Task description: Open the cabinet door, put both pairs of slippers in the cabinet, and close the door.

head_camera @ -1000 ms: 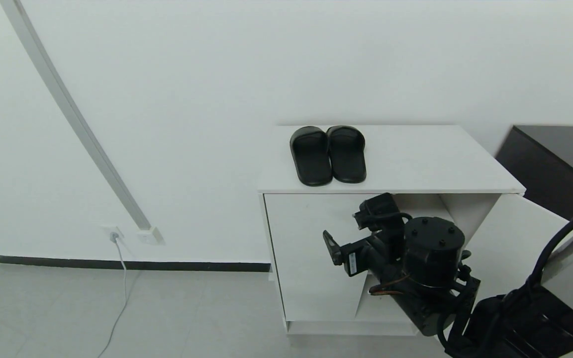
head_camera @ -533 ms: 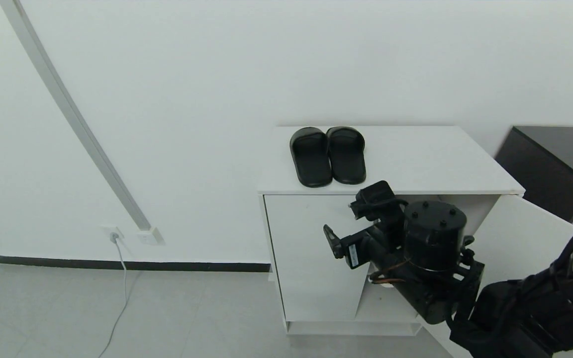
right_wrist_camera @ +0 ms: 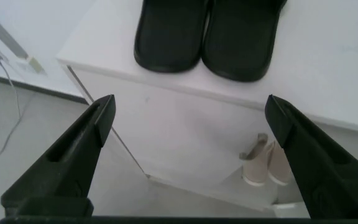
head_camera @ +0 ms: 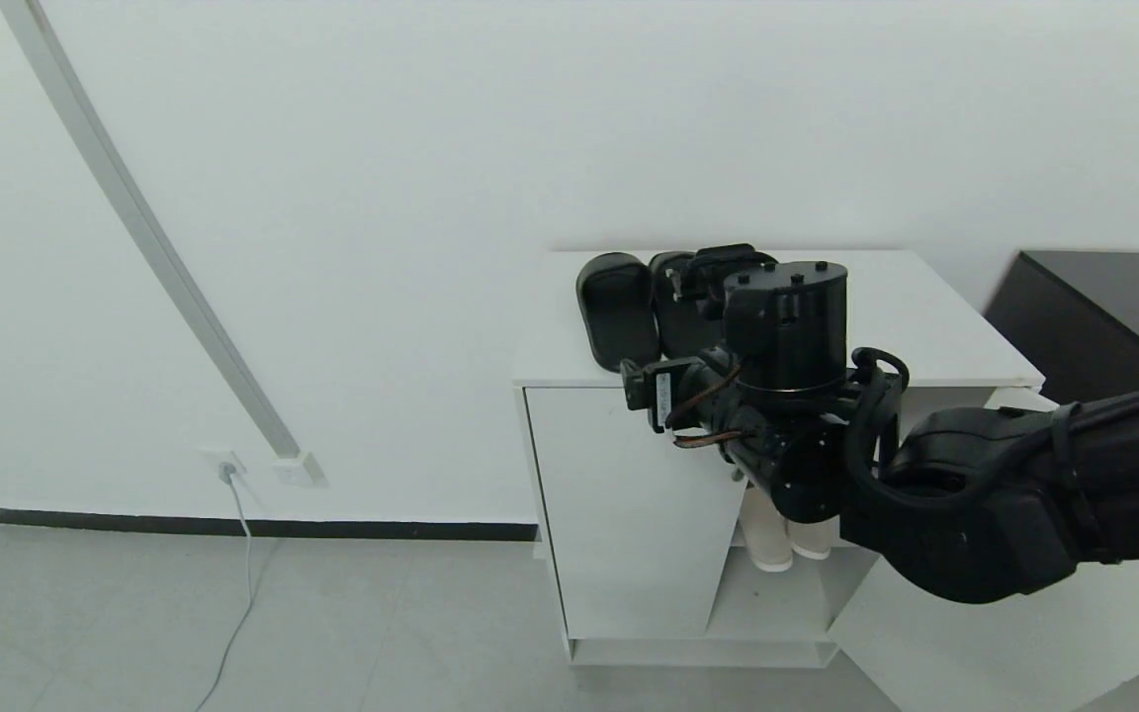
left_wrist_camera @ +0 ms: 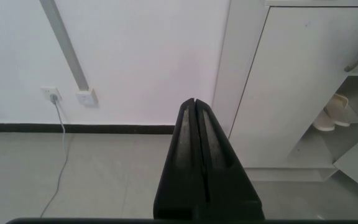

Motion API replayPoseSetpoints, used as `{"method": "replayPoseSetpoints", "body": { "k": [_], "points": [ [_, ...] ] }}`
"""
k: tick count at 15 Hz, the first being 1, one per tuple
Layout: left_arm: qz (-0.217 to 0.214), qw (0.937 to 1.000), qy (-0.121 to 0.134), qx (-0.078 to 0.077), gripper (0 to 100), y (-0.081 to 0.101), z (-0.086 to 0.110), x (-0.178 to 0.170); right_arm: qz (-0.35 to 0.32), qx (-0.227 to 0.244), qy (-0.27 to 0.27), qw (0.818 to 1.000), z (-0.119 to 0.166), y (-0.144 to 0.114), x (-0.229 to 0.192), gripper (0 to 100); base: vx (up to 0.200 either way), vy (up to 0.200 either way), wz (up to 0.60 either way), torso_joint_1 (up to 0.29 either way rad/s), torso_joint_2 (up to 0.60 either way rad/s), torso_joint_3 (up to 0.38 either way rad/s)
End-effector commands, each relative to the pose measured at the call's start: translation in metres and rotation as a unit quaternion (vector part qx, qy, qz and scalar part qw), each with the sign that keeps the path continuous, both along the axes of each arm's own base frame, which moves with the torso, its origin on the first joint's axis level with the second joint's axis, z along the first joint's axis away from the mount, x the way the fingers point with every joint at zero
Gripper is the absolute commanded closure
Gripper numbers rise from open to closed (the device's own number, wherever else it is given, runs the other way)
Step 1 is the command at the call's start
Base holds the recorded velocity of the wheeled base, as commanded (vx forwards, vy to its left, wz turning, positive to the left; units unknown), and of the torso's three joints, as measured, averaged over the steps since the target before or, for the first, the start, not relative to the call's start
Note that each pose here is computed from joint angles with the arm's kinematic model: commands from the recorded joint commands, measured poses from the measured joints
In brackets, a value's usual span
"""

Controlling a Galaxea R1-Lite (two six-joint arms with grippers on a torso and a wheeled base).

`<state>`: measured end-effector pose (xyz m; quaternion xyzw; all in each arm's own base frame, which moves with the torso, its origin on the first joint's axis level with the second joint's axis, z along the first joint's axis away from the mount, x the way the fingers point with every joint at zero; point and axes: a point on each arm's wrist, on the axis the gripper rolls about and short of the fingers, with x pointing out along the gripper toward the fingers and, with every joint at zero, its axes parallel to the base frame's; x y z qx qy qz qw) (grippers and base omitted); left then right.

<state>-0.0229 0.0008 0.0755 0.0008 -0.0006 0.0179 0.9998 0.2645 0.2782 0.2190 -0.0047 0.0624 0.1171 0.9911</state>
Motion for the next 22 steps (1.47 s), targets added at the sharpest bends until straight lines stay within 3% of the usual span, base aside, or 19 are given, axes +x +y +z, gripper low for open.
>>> {"method": "replayPoseSetpoints", "body": {
  "k": [1, 4, 16, 22],
  "points": [
    [0.001, 1.0, 0.001, 0.0, 100, 0.0, 0.0, 0.0, 0.0, -0.003, 0.003, 1.0, -0.006, 0.007, 0.005, 0, 0.0, 0.0, 0.0, 0.0, 0.0, 0.0],
    [0.0, 1.0, 0.001, 0.0, 100, 0.0, 0.0, 0.0, -0.001, -0.007, 0.008, 1.0, -0.011, 0.007, 0.006, 0, 0.0, 0.0, 0.0, 0.0, 0.0, 0.0],
    [0.0, 1.0, 0.001, -0.001, 100, 0.0, 0.0, 0.0, -0.016, -0.017, 0.019, 1.0, -0.031, 0.008, 0.022, 0, 0.2, 0.0, 0.0, 0.004, 0.0, 0.002],
    [0.0, 1.0, 0.001, -0.002, 100, 0.0, 0.0, 0.0, -0.034, 0.002, -0.002, 0.999, -0.04, 0.019, 0.055, 0, 0.0, 0.0, 0.0, 0.0, 0.0, 0.0]
  ]
}}
